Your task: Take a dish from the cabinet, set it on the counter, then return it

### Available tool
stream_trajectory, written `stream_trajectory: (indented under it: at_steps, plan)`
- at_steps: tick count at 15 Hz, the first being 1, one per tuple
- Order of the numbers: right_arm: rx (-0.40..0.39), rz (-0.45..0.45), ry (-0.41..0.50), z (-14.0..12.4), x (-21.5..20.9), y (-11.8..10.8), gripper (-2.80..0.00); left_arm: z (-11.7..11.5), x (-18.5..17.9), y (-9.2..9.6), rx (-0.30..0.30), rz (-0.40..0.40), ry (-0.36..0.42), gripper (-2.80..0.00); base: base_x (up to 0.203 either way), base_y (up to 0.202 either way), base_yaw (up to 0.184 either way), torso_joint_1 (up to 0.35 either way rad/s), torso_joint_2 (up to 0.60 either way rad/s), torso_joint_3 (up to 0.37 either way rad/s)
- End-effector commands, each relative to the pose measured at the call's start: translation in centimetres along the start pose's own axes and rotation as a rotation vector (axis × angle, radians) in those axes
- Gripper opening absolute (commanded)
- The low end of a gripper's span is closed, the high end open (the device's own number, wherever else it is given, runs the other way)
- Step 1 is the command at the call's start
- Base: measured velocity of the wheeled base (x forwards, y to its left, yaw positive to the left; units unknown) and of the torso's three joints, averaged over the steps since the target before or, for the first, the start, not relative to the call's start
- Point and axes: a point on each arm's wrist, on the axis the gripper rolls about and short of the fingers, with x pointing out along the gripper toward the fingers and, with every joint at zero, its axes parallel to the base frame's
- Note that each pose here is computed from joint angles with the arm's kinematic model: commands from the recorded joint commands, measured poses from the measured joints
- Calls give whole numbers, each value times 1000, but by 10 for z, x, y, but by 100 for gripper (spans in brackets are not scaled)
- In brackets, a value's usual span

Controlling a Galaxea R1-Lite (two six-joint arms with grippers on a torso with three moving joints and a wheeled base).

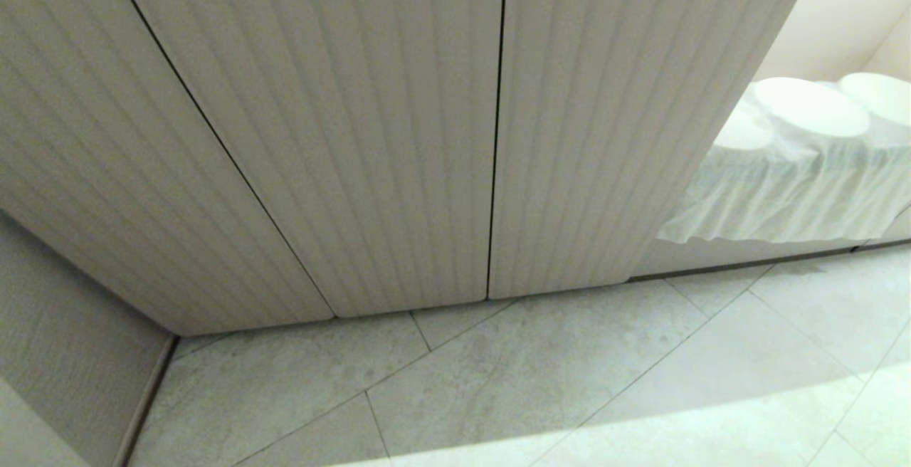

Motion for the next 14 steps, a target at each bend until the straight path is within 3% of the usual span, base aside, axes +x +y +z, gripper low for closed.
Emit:
stream_trajectory:
  at_steps: [1,14]
  plan:
    - [1,1,-1,0,0,0,-280,0,0,0,-1,1,-1,-280,0,0,0,0,0,0]
    - [0,1,-1,0,0,0,-280,0,0,0,-1,1,0,-280,0,0,0,0,0,0]
